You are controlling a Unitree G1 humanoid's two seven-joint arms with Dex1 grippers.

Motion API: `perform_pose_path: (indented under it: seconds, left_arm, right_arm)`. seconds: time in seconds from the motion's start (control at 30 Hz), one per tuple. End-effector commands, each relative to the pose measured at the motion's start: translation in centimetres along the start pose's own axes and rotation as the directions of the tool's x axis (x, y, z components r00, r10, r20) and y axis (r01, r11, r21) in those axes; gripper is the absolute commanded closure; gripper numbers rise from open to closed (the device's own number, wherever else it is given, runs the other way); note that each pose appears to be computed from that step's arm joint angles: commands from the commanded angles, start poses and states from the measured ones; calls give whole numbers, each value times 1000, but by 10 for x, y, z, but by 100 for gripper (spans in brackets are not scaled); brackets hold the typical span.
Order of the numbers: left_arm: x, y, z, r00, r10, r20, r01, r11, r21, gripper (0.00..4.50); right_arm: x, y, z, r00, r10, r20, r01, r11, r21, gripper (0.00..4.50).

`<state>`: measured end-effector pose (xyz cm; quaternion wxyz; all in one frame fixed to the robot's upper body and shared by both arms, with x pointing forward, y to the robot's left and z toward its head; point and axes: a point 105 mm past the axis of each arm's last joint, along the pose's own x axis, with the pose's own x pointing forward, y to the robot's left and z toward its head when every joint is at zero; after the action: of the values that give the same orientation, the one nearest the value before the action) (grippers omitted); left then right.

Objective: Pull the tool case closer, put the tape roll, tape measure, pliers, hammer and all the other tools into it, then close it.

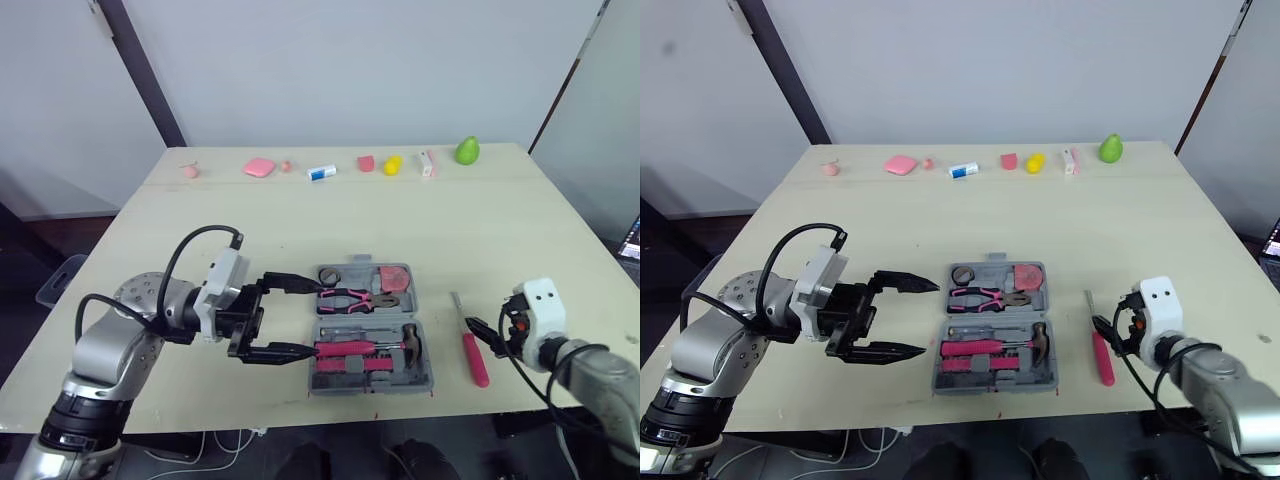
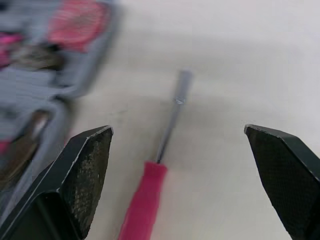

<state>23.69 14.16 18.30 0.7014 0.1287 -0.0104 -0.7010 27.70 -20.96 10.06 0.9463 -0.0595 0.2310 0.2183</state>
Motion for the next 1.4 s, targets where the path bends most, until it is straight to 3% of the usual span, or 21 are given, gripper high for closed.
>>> perform_pose_path:
  seconds: [0.03, 0.27, 0.4, 0.5, 0.57, 0.87, 1.13, 1.4]
  left_arm:
    - [-7, 2, 3, 1000, 22, -8, -22, 999, 37, 0]
    - [-10, -1, 1, 999, 36, -15, -36, 998, 47, 0]
    - [-12, -7, 1, 999, 40, -18, -39, 998, 44, 0]
    - [-14, -9, 1, 999, 43, -23, -42, 998, 37, 0]
    - [-16, -11, -1, 999, 41, -35, -40, 999, 33, 0]
    - [-13, -18, 0, 999, 36, -36, -34, 999, 41, 0]
    - [-13, -19, 0, 998, 41, -43, -39, 998, 48, 0]
    - [-13, -19, 2, 998, 37, -45, -35, 998, 47, 0]
  right_arm:
    - [-3, 7, 18, 983, 183, 23, -178, 973, -144, 7]
    - [-2, -11, 35, 896, 422, -135, -435, 779, -453, 7]
    - [0, -18, 29, 789, 517, -332, -596, 513, -618, 7]
    - [4, -22, 26, 720, 535, -442, -668, 364, -649, 7]
    - [9, -25, 25, 672, 507, -540, -704, 211, -678, 7]
    - [33, -11, 10, 507, 330, -796, -724, -339, -601, 7]
    - [48, 8, 2, 458, 280, -844, -643, -551, -532, 7]
    - [62, 11, -7, 478, 198, -856, -615, -620, -487, 7]
